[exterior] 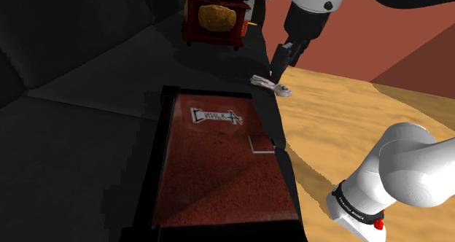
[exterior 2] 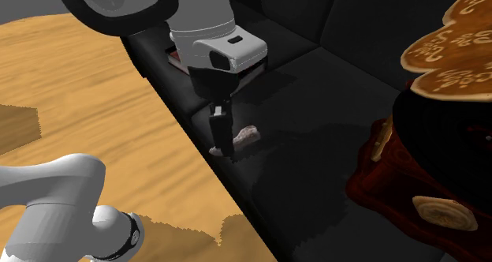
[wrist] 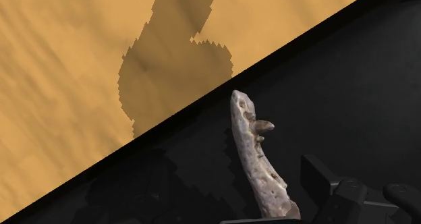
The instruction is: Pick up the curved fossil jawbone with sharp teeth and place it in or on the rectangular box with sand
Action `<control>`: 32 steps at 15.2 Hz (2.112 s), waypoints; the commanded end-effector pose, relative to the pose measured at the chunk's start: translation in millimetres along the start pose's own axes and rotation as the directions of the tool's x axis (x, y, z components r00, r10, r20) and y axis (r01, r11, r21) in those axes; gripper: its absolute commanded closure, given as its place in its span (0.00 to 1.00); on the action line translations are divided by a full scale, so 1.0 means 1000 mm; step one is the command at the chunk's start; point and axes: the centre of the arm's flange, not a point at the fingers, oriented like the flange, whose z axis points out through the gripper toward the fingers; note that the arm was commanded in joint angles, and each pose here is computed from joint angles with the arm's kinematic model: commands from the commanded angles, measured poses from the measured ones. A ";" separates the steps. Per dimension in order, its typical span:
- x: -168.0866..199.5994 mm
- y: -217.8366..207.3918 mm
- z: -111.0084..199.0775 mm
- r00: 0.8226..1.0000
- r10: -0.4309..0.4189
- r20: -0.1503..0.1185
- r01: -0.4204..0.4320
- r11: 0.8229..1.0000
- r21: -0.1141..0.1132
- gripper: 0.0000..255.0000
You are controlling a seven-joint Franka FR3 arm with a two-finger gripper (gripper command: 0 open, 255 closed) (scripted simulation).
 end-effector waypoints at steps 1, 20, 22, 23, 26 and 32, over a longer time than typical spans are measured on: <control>0.000 -0.001 0.011 1.000 0.000 0.000 0.000 1.000 0.000 0.00; 0.000 0.000 0.009 1.000 0.000 0.000 0.000 1.000 0.000 1.00; 0.001 0.003 -0.001 1.000 0.000 0.000 0.000 1.000 0.000 1.00; 0.002 0.004 -0.006 1.000 0.000 0.000 0.000 1.000 0.000 1.00; 0.003 0.008 -0.021 1.000 0.000 0.000 0.000 1.000 0.000 1.00; 0.006 0.015 -0.052 1.000 0.000 0.000 0.000 1.000 0.000 1.00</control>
